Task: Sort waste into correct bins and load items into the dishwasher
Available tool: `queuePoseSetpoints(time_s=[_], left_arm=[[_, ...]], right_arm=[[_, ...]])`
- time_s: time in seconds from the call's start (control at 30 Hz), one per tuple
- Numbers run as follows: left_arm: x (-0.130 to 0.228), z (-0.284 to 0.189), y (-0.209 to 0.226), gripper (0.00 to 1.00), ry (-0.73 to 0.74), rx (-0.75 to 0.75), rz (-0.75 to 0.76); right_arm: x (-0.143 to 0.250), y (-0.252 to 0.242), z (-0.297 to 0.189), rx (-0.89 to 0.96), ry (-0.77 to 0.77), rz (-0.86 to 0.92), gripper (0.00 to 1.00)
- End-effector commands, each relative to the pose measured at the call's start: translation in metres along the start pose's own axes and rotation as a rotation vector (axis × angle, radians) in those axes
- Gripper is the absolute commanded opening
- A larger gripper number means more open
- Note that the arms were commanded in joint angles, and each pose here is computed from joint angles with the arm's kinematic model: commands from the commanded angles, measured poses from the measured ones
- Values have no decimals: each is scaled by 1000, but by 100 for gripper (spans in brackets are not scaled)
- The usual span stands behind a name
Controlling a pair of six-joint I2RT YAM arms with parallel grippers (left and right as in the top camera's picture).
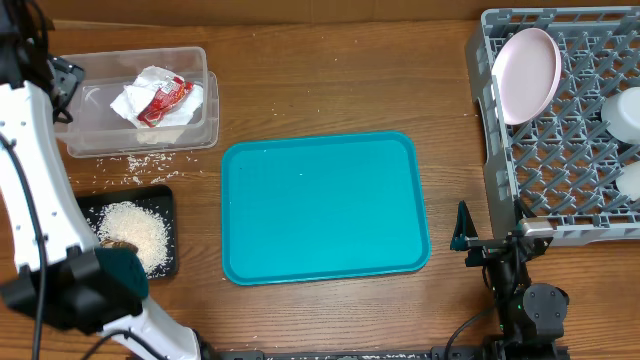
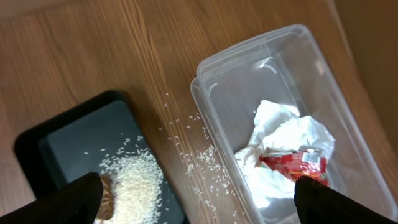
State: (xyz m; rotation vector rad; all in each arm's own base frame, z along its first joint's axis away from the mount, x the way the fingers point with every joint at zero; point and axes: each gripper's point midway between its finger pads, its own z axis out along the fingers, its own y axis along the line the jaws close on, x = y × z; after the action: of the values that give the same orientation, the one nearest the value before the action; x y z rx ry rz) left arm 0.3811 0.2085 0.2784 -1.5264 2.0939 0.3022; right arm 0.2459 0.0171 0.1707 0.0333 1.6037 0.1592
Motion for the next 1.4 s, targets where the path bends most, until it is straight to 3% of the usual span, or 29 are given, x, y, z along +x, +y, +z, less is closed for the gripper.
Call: queuePoseSetpoints(time_s=[0.0, 0.13, 0.3, 0.5, 0.6, 0.63, 0.73, 0.93, 1.37], left_arm=[[-12, -45, 19, 100, -75, 27, 63], [-1, -61, 28, 100, -36, 48, 117], [39, -66, 13, 100, 69, 208, 278], [94, -62, 8, 100, 45, 453, 373], [134, -61, 12, 100, 82, 580, 345], [152, -54, 22, 100, 92, 601, 271], [181, -27, 56, 100, 53, 552, 200], [251, 5, 97, 100, 126, 517, 278], [257, 16, 84, 100, -141, 732, 279]], right_arm=[[1, -2, 0, 8, -8, 1, 100], [1, -2, 0, 8, -8, 1, 100], [1, -2, 0, 8, -8, 1, 100], [1, -2, 0, 8, -8, 1, 100], [1, -2, 0, 8, -8, 1, 100], [1, -2, 0, 8, -8, 1, 100], [1, -2, 0, 8, -8, 1, 100], [1, -2, 0, 8, -8, 1, 100], [1, -2, 0, 8, -8, 1, 100]])
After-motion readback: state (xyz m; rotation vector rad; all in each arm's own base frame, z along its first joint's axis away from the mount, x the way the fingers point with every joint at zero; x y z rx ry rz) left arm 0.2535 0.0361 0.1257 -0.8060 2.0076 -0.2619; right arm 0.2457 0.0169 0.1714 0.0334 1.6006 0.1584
